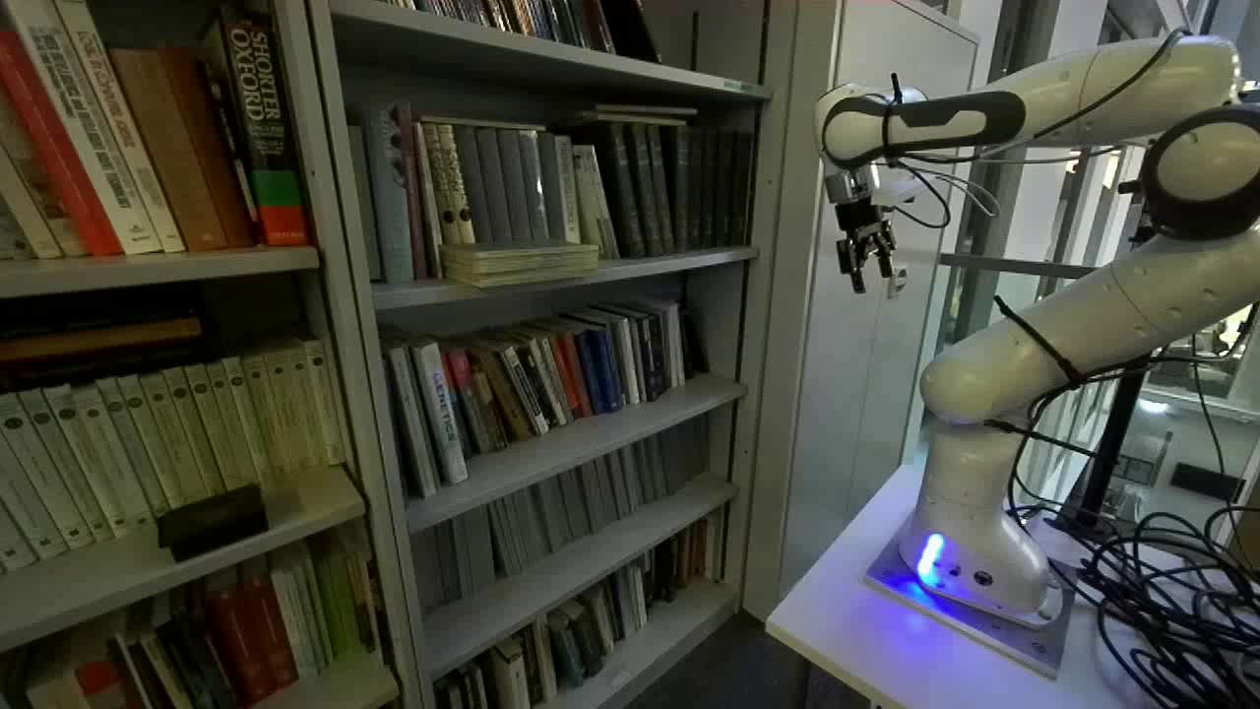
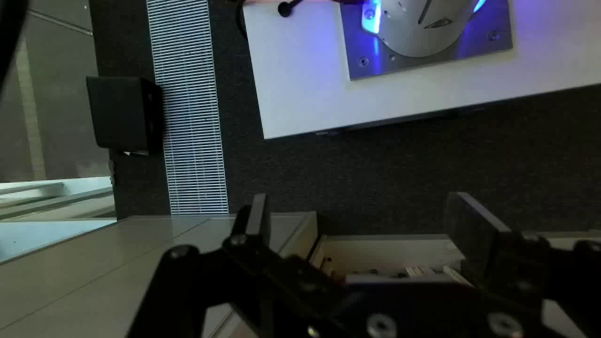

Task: Pick up the book and place it on the other books on the shelf

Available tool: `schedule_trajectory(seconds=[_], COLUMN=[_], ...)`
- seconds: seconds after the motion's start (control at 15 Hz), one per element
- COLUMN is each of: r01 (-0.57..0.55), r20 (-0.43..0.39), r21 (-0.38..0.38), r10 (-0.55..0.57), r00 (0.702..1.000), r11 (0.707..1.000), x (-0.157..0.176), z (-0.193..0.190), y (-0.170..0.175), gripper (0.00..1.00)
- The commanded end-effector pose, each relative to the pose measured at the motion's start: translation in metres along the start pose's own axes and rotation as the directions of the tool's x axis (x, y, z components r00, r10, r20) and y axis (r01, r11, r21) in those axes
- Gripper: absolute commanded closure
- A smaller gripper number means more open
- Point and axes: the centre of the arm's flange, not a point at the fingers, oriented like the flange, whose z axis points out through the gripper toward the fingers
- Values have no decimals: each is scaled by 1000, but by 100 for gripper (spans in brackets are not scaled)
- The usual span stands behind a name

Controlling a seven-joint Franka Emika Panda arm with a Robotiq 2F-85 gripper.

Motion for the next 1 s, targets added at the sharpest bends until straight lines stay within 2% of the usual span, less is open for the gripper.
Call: schedule_trajectory(seconds=[0.0, 0.53, 0.67, 0.93], r01=[0, 0, 73, 90], r20=[0, 0, -150, -337], r21=[0, 0, 19, -13], r10=[0, 0, -69, -89], r00=[1000, 1000, 986, 937], r11=[1000, 1000, 997, 996], x=[0, 0, -4, -8], z=[0, 0, -1, -24], y=[0, 0, -4, -12], gripper=[0, 0, 0, 0])
